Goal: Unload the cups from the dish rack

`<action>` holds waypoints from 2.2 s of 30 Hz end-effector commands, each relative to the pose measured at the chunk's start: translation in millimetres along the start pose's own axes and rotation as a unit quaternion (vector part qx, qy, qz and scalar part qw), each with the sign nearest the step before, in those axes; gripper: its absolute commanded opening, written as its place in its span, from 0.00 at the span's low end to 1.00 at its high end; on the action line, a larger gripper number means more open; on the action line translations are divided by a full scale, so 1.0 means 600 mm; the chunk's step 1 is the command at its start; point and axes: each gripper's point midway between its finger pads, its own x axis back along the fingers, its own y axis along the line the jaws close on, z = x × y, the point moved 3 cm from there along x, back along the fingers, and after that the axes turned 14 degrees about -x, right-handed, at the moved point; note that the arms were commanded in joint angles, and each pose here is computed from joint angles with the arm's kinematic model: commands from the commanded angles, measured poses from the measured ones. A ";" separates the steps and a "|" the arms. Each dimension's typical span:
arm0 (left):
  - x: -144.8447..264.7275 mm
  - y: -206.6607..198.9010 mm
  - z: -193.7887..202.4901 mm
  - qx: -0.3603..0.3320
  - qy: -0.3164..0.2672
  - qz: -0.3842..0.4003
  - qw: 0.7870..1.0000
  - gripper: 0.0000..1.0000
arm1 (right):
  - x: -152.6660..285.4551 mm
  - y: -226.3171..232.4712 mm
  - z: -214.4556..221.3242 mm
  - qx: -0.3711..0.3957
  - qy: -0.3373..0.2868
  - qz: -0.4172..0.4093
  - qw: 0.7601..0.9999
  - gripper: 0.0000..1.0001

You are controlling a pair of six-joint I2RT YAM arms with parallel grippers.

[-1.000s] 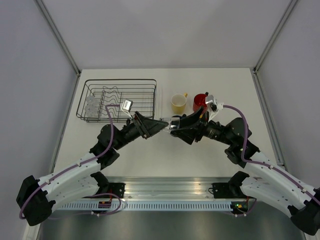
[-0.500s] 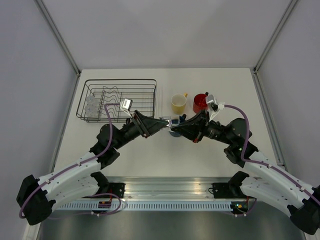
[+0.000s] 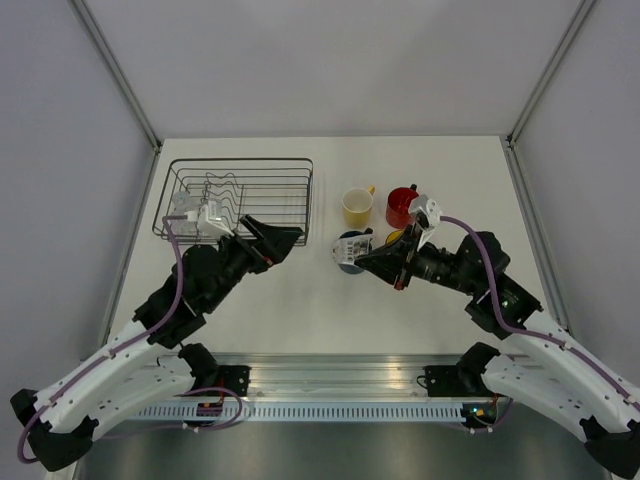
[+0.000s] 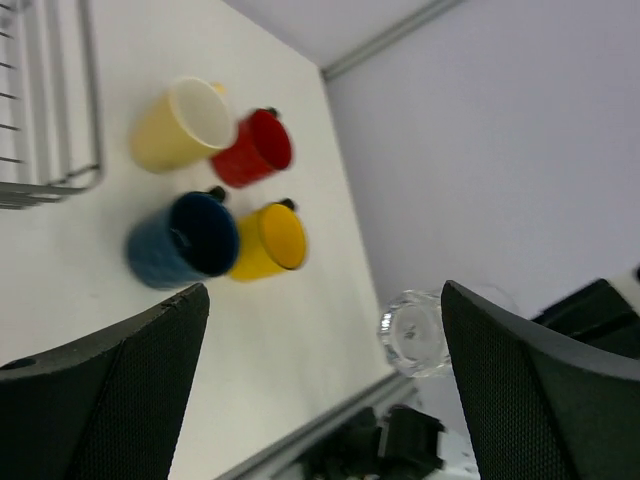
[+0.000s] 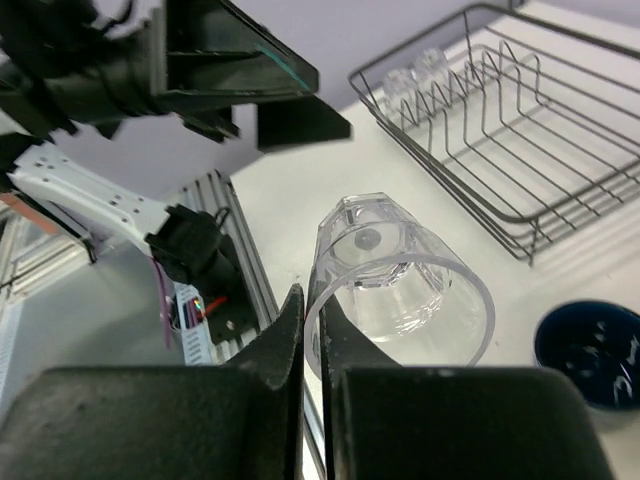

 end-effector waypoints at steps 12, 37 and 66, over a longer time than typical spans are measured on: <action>0.119 0.152 -0.081 -0.329 0.101 -0.335 0.877 0.99 | -0.033 -0.119 0.094 0.026 0.230 0.286 0.930 0.00; 0.204 0.204 -0.123 -0.346 -0.008 -0.386 0.855 1.00 | -0.120 -0.192 0.327 0.101 0.418 0.386 0.816 0.04; 0.087 0.272 -0.151 -0.247 0.061 -0.427 0.868 1.00 | -0.076 -0.095 0.065 0.110 0.068 0.348 0.928 0.98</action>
